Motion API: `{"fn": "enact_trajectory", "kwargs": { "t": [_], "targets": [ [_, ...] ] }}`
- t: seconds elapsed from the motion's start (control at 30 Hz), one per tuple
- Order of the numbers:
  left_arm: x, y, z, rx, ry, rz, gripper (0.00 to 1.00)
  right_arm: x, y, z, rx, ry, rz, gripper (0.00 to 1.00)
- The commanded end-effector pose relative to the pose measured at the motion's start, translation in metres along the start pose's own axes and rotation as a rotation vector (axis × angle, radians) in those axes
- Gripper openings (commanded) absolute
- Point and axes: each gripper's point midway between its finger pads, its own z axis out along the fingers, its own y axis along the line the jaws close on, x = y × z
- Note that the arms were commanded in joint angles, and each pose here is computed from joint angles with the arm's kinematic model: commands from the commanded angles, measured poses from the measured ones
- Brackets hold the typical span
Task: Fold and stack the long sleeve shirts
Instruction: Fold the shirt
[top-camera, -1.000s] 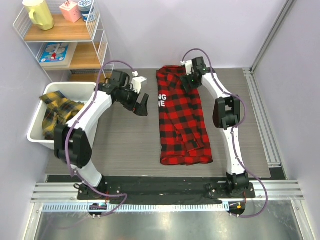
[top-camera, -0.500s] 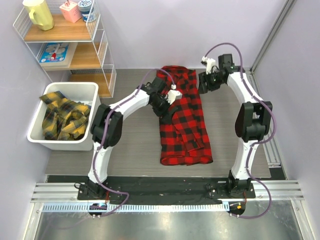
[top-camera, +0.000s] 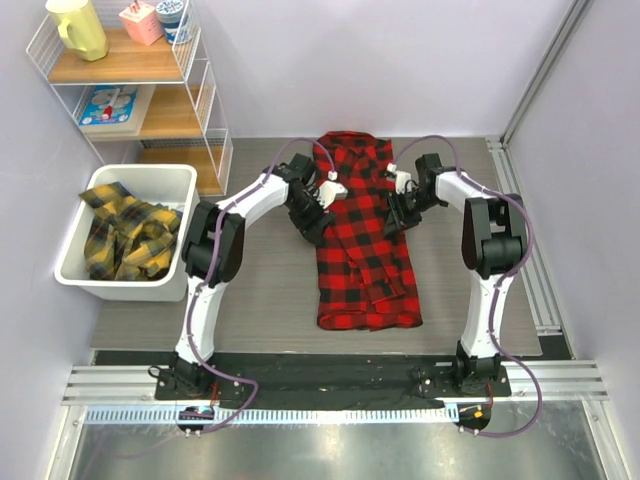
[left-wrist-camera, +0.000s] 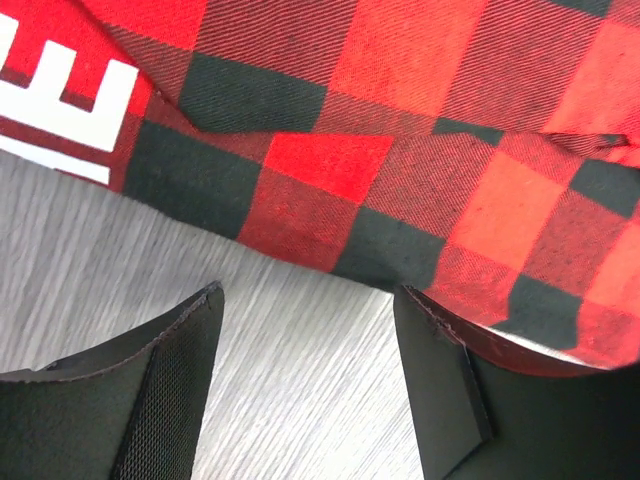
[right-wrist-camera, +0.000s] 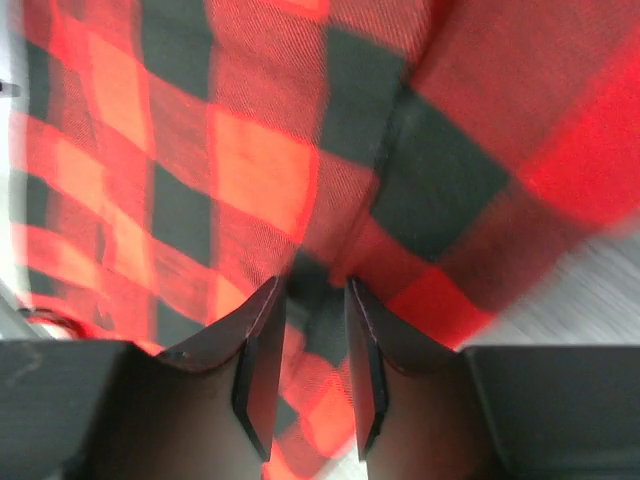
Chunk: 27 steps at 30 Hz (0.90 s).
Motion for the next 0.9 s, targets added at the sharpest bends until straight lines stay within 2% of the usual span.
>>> {"fn": "enact_trajectory", "kwargs": {
  "t": [0.0,0.13,0.2,0.3,0.4,0.47,0.53,0.6,0.63,0.73,0.87],
  "targets": [
    [0.019,0.004,-0.011,-0.016,0.056,-0.007,0.7,-0.038,0.012,0.011,-0.043,-0.08,-0.029,0.37],
    [-0.005,-0.007,-0.043,0.022,-0.061,-0.001,0.73,-0.058,0.038,-0.025,-0.066,-0.154,-0.087,0.4],
    [-0.018,-0.016,-0.062,0.035,-0.119,0.024,0.81,-0.066,0.057,-0.056,-0.067,-0.212,-0.137,0.46],
    [-0.032,-0.04,-0.087,0.067,-0.204,0.081,0.87,-0.065,0.069,-0.09,-0.03,-0.27,-0.242,0.49],
    [-0.031,-0.07,-0.076,0.083,-0.172,0.136,0.83,-0.04,0.067,-0.095,0.012,-0.23,-0.324,0.49],
    [-0.024,-0.091,-0.052,0.109,-0.117,0.172,0.76,-0.018,0.059,-0.088,0.025,-0.17,-0.348,0.48],
    [-0.021,-0.099,-0.037,0.121,-0.084,0.193,0.72,-0.01,0.057,-0.09,0.045,-0.167,-0.356,0.48],
    [-0.012,-0.105,-0.021,0.135,-0.04,0.2,0.68,-0.013,0.057,-0.097,0.071,-0.217,-0.371,0.5],
    [-0.01,-0.105,-0.016,0.134,-0.037,0.202,0.67,-0.029,0.062,-0.113,0.111,-0.3,-0.423,0.51],
    [0.007,-0.099,0.0,0.12,0.017,0.206,0.64,-0.035,0.063,-0.131,0.193,-0.388,-0.457,0.59],
    [0.032,-0.088,0.016,0.084,0.1,0.253,0.63,-0.058,0.069,-0.155,0.259,-0.51,-0.486,0.76]
  ]
}}
